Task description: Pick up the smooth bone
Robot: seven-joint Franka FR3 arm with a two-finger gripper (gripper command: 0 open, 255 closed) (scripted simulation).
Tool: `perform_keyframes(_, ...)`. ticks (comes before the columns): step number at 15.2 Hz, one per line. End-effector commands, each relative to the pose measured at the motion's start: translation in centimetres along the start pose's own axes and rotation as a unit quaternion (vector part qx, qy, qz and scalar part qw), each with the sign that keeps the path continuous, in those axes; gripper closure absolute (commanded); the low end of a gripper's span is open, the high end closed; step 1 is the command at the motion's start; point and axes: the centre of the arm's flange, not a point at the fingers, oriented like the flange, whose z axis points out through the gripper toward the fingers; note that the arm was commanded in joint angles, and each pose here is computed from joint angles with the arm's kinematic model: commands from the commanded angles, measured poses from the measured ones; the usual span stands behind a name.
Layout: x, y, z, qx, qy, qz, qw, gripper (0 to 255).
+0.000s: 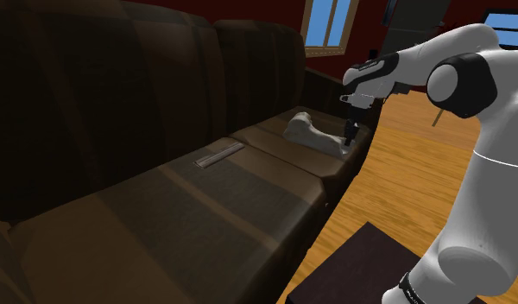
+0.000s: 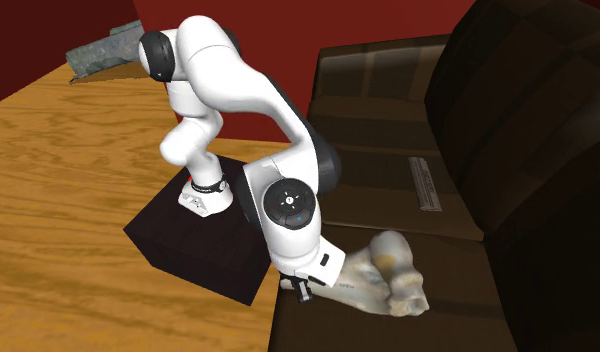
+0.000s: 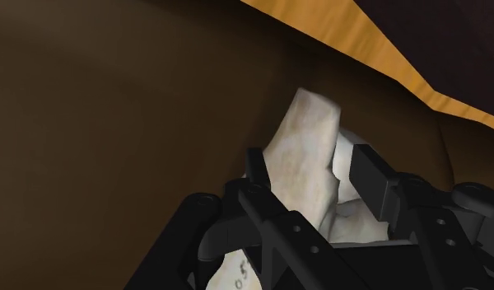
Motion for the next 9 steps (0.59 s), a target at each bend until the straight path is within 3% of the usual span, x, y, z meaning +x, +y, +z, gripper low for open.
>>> perform_keyframes(1, 0.0, -0.1, -0.8, 0.000, 0.000, 0.000, 1.0000, 255)
perform_keyframes(9, 0.3, -0.6, -5.0, 0.000, 0.000, 0.000, 1.0000, 255)
